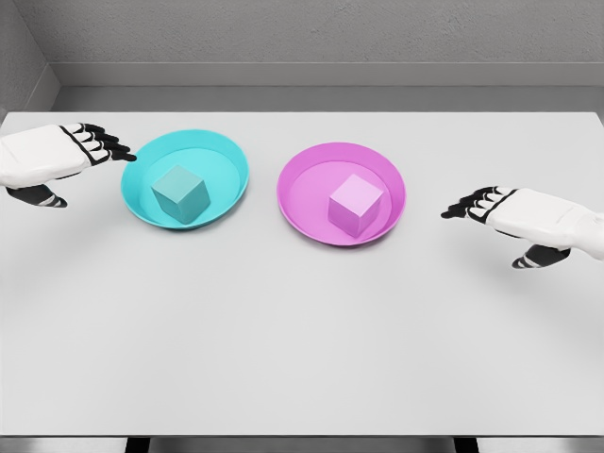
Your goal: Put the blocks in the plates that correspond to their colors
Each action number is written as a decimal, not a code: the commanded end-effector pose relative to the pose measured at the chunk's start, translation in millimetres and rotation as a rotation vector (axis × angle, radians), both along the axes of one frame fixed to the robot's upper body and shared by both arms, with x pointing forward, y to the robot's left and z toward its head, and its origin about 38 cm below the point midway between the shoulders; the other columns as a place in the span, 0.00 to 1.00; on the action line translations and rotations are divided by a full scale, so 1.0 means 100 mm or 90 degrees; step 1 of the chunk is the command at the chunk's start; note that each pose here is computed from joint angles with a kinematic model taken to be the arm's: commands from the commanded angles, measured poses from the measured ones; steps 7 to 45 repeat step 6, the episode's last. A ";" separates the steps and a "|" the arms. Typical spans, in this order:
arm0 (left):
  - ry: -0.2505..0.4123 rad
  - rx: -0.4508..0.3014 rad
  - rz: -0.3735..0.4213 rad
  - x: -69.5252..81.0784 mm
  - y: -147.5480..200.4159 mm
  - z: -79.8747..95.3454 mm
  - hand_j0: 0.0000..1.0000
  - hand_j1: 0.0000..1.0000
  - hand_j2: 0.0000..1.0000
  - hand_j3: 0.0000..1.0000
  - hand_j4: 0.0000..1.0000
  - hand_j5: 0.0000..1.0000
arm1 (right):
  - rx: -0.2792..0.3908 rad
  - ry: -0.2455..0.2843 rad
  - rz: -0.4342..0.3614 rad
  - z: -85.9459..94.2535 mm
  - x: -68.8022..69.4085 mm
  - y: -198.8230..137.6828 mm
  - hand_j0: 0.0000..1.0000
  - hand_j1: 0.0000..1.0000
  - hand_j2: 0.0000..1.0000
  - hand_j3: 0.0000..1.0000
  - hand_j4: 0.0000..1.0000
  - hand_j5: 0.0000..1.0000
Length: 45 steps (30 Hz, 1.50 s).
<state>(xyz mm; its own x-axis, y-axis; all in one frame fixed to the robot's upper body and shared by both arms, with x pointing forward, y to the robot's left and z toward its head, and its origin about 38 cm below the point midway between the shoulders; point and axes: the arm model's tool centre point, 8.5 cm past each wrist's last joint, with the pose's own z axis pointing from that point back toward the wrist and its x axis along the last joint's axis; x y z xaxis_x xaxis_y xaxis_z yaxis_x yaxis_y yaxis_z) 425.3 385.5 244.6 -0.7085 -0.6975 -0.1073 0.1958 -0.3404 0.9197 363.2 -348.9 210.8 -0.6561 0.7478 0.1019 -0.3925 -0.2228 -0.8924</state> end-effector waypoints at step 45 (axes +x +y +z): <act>-0.001 -0.001 0.002 0.00 0.01 0.01 1.00 1.00 1.00 1.00 1.00 1.00 | 0.002 0.000 0.000 0.01 0.00 0.00 1.00 1.00 1.00 1.00 1.00 1.00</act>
